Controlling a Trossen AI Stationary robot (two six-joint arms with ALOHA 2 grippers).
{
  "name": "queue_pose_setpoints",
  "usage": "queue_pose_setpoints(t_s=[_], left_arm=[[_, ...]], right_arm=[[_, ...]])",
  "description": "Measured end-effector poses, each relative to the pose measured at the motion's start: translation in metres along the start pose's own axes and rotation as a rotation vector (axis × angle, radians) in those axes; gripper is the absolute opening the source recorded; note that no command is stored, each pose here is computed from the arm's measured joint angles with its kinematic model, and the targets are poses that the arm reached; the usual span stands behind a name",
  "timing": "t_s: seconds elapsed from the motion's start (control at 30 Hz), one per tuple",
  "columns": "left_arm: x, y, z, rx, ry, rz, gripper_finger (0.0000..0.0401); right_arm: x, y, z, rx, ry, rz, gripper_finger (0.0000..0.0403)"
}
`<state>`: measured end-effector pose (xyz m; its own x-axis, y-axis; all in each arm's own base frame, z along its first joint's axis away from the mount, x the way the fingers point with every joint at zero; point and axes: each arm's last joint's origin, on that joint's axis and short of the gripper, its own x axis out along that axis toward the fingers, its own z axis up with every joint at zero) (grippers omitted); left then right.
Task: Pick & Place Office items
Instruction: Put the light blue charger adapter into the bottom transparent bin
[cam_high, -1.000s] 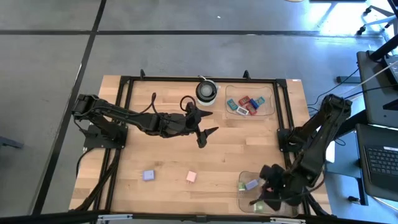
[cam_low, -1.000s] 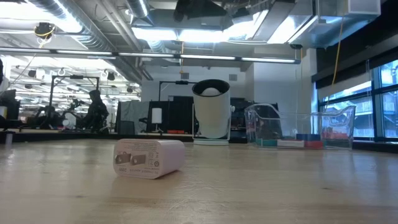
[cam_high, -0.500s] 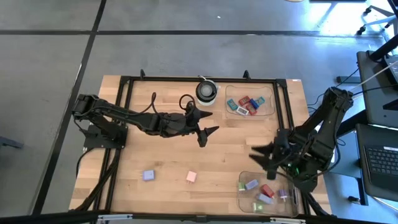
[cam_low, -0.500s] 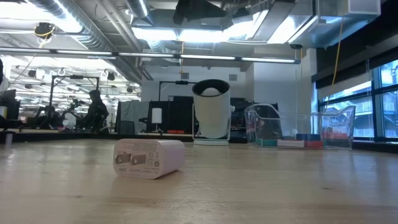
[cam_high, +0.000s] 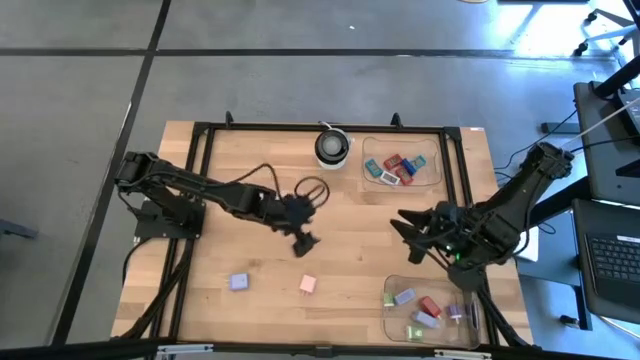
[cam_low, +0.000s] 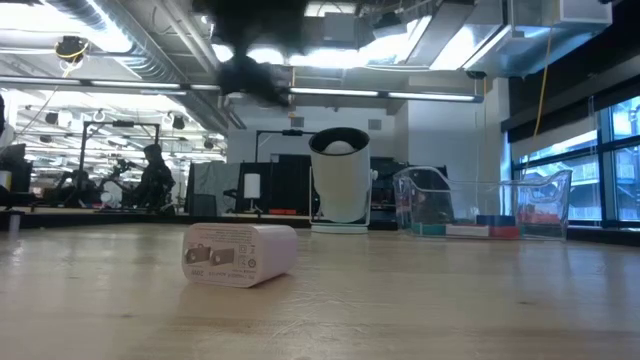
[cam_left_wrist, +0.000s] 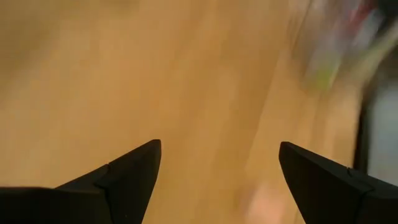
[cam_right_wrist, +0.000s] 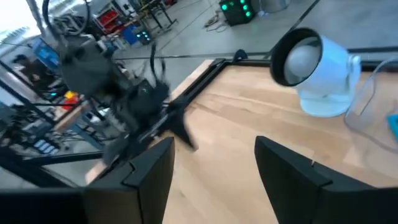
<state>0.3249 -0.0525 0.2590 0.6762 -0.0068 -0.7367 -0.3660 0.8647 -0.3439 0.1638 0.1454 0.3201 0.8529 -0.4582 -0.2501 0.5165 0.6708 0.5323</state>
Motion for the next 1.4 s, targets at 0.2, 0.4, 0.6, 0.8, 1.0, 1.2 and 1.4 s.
queue_pose_setpoints(t_s=[0.2, 0.4, 0.6, 0.8, 1.0, 1.2, 1.4], left_arm=[[-0.015, 0.008, -0.054, 0.168, 0.54, 0.108, 0.0322], [-0.025, -0.005, -0.103, 0.353, 0.722, 0.147, 0.0322], [-0.033, -0.021, -0.145, 0.471, 0.768, 0.145, 0.0322], [-0.033, -0.028, -0.174, 0.497, 0.686, 0.157, 0.0322], [-0.023, -0.027, -0.195, 0.431, 0.608, 0.118, 0.0322], [-0.016, -0.011, -0.21, 0.383, 0.579, 0.185, 0.0322], [-0.013, 0.0, -0.217, 0.362, 0.591, 0.229, 0.0322]], right_arm=[[0.017, -0.004, 0.007, -0.06, -0.022, -0.067, 0.0226], [0.032, -0.008, 0.013, -0.042, -0.002, -0.119, 0.0226], [0.043, -0.011, 0.016, -0.018, 0.087, -0.14, 0.0226], [0.053, -0.015, 0.021, -0.02, 0.087, -0.175, 0.0226], [0.059, -0.018, 0.024, -0.006, 0.084, -0.198, 0.0226], [0.064, -0.02, 0.026, 0.011, 0.122, -0.207, 0.0226], [0.066, -0.02, 0.027, 0.03, 0.137, -0.203, 0.0226]])
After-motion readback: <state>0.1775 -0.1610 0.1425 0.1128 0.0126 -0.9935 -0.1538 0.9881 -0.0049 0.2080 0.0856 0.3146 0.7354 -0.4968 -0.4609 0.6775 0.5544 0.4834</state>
